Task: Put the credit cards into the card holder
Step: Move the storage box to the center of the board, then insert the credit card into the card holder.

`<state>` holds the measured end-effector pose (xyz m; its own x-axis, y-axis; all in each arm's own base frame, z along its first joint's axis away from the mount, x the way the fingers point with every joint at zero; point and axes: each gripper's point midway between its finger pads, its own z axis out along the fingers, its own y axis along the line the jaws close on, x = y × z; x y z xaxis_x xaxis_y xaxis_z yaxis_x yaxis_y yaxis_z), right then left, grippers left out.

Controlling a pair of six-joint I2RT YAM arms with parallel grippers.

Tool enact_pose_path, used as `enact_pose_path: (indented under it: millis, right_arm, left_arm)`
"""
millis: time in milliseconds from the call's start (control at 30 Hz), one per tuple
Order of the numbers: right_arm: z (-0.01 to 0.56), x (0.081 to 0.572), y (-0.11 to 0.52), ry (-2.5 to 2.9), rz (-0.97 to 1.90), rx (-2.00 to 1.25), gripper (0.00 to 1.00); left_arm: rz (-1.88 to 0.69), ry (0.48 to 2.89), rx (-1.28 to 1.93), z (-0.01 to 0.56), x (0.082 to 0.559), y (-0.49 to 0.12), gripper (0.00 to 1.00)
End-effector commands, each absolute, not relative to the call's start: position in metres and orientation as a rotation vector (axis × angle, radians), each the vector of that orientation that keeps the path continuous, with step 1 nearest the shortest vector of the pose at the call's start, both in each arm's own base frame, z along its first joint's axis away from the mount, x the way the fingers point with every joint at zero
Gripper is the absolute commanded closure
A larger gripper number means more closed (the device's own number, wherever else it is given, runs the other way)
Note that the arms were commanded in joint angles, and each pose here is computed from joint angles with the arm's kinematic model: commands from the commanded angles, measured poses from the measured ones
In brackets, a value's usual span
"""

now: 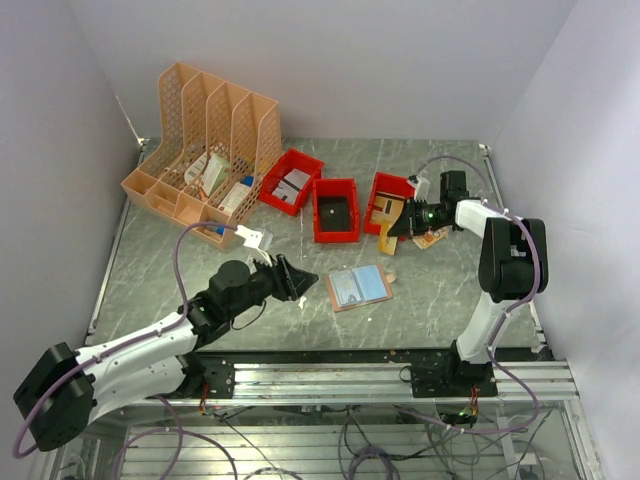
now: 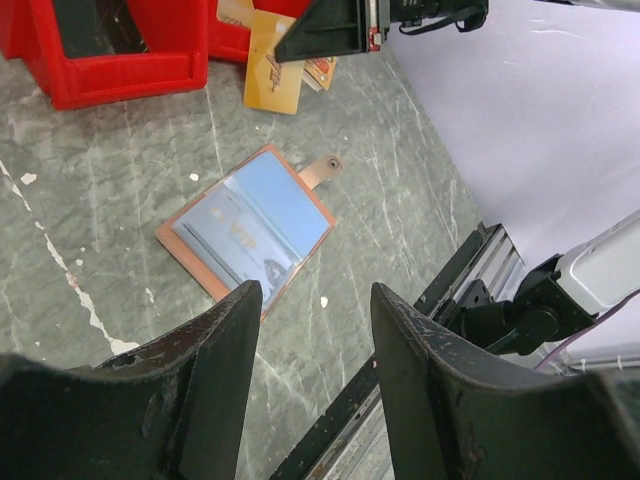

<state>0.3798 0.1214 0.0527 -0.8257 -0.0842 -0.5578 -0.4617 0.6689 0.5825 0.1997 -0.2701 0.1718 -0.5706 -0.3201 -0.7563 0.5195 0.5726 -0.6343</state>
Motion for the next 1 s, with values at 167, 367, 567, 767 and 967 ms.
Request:
enact_pose_path:
  millis: [167, 367, 567, 767, 967]
  right_arm:
    - [0.109, 0.363, 0.132, 2.195, 1.163, -0.66, 1.0]
    - [0.129, 0.31, 0.146, 2.137, 1.324, -0.71, 1.0]
    - [0.101, 0.275, 0.168, 2.2, 1.498, -0.716, 1.0]
    - [0.087, 0.269, 0.176, 2.248, 1.535, -0.696, 1.0]
    - [0.07, 0.273, 0.181, 2.322, 1.53, -0.65, 1.0]
  left_arm:
    - [-1.248, 1.868, 0.114, 0.167, 0.203, -0.29, 0.44]
    - [-1.271, 1.958, 0.094, 0.139, 0.209, -0.316, 0.55]
    - [-1.257, 2.047, 0.103, 0.109, 0.216, -0.352, 0.66]
    - [-1.228, 2.121, 0.101, 0.084, 0.223, -0.377, 0.73]
    - [-1.161, 2.206, 0.088, 0.053, 0.224, -0.375, 0.8]
